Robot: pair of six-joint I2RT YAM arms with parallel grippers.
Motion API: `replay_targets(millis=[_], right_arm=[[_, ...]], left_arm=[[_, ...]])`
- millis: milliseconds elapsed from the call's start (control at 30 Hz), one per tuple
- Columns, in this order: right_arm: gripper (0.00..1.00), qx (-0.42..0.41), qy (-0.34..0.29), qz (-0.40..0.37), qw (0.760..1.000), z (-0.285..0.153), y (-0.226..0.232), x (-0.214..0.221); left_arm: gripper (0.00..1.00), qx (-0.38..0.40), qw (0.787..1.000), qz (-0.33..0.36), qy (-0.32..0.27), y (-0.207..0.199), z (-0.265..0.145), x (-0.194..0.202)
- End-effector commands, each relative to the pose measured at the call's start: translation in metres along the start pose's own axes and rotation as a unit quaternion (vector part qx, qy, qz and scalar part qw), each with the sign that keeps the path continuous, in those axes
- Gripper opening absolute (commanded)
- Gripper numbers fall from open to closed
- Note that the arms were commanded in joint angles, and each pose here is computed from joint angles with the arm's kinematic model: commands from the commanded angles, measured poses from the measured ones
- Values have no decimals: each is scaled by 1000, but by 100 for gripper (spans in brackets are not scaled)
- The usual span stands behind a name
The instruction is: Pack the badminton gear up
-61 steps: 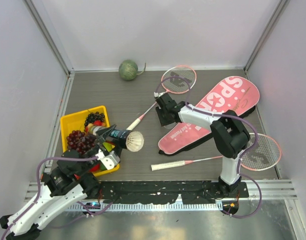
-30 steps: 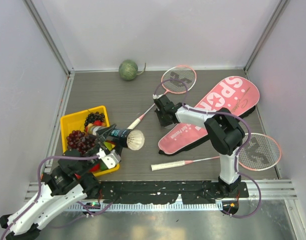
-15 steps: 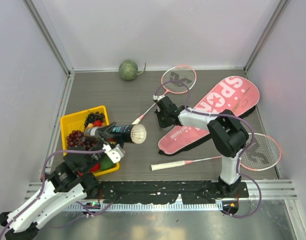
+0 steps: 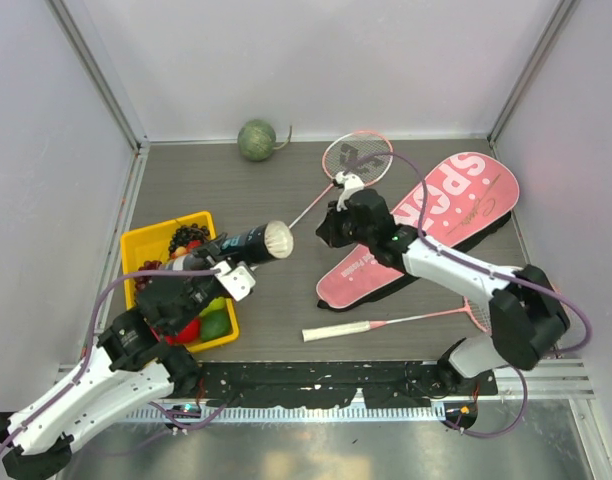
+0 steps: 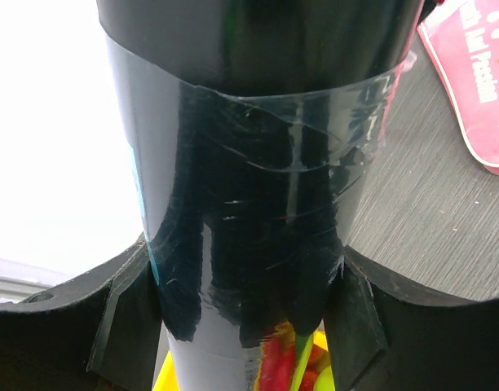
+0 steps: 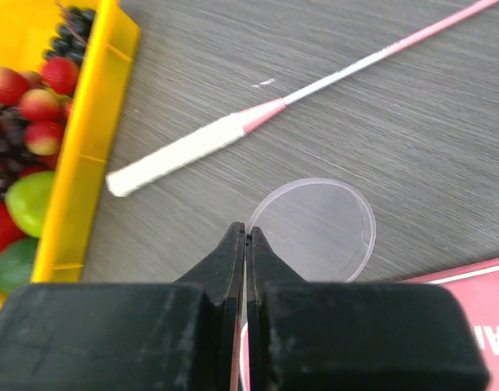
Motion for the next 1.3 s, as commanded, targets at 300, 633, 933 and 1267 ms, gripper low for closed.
replay_targets(millis=[300,633,933,1267], right_arm=[[6,-194,-190,0,962,-152,76,-69],[5,-317,-206,-53,924,-218,137,-80],[5,-359,-172,-63,915,-212,176,-79],[6,-371,-130,-66,917,-196,192,-69]], left_arm=[[0,4,997,-29,74,12,11,-1],[0,32,996,-41,71,3,15,-3],[0,45,997,-40,52,-2,15,-6],[0,45,998,-28,23,-5,14,-9]])
Point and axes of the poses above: each gripper's point midway between its finger pads, its own z axis out along the fingers, its own y axis along the line the jaws close on, x = y × z, the point moved 4 cm from there along -z, back along the fingers, and after that the axes turned 9 degrees about z, right-handed, at the moved point
